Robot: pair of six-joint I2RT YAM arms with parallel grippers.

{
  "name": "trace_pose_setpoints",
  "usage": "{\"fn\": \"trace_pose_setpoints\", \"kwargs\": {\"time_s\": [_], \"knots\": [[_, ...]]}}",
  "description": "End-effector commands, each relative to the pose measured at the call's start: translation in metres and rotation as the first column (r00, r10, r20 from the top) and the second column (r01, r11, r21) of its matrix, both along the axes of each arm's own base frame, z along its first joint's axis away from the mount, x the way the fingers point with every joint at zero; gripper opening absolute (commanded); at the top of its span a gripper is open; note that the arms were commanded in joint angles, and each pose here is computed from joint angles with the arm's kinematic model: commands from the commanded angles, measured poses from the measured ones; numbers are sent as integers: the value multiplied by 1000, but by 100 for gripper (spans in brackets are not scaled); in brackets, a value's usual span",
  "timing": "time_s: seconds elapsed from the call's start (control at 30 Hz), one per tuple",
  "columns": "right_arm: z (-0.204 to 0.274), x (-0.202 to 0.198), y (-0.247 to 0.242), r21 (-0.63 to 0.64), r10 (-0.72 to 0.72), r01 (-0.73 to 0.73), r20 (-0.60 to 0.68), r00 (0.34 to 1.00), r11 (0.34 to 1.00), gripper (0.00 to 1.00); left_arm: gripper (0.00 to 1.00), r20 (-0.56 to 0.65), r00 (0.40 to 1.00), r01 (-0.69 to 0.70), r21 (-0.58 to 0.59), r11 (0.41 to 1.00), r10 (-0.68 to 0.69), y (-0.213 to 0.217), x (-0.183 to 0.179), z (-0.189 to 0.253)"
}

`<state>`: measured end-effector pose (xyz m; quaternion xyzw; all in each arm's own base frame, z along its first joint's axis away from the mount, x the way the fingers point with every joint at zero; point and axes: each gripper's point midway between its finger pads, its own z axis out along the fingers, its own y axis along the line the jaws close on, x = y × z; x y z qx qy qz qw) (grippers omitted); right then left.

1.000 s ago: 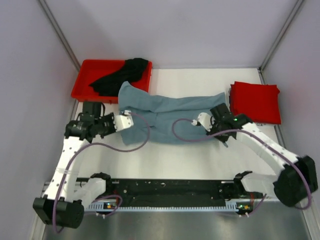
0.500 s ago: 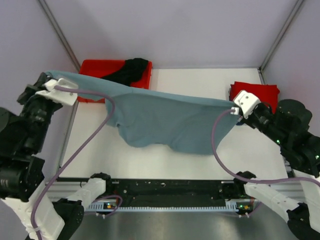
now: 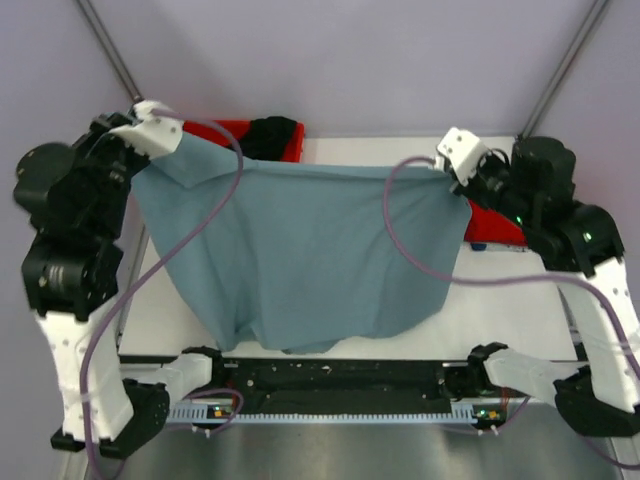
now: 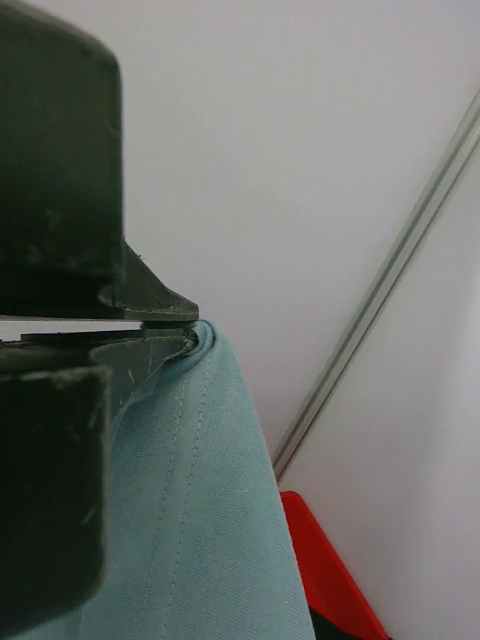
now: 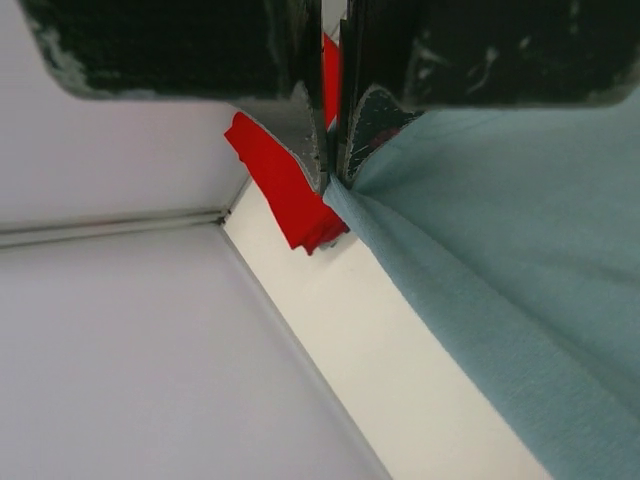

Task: Fold and stack the t-shirts
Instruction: Flatten out the tshirt

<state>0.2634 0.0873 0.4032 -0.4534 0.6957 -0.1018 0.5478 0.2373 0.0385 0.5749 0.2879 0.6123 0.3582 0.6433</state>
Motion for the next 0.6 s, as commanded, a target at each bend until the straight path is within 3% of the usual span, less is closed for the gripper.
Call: {"fn": "trace_pose_setpoints", "kwargs": {"time_s": [0.0,0.13,0.23,0.33,0.47,0.57], "knots": [[62,65,-29,119,-214,198,146,966,973,0,0,112,987,-112,0,994,112,12,62,26],[110,88,-53,196,-351,312,214,911,930,0,0,189,973,-124,-68,990,135,13,90,59],[146,73,-55,237,-342,279,291,893,930,0,0,273,955,-94,-93,991,116,10,86,89],[156,48,-63,201,-326,270,345,880,942,0,0,316,943,-74,-93,993,99,8,75,101],[119,20,-62,61,-220,212,335,916,975,0,0,314,945,-68,-80,995,89,8,57,97],[58,-3,-43,-103,-10,35,242,970,994,0,0,224,974,-20,-23,1000,25,-1,49,69]]}}
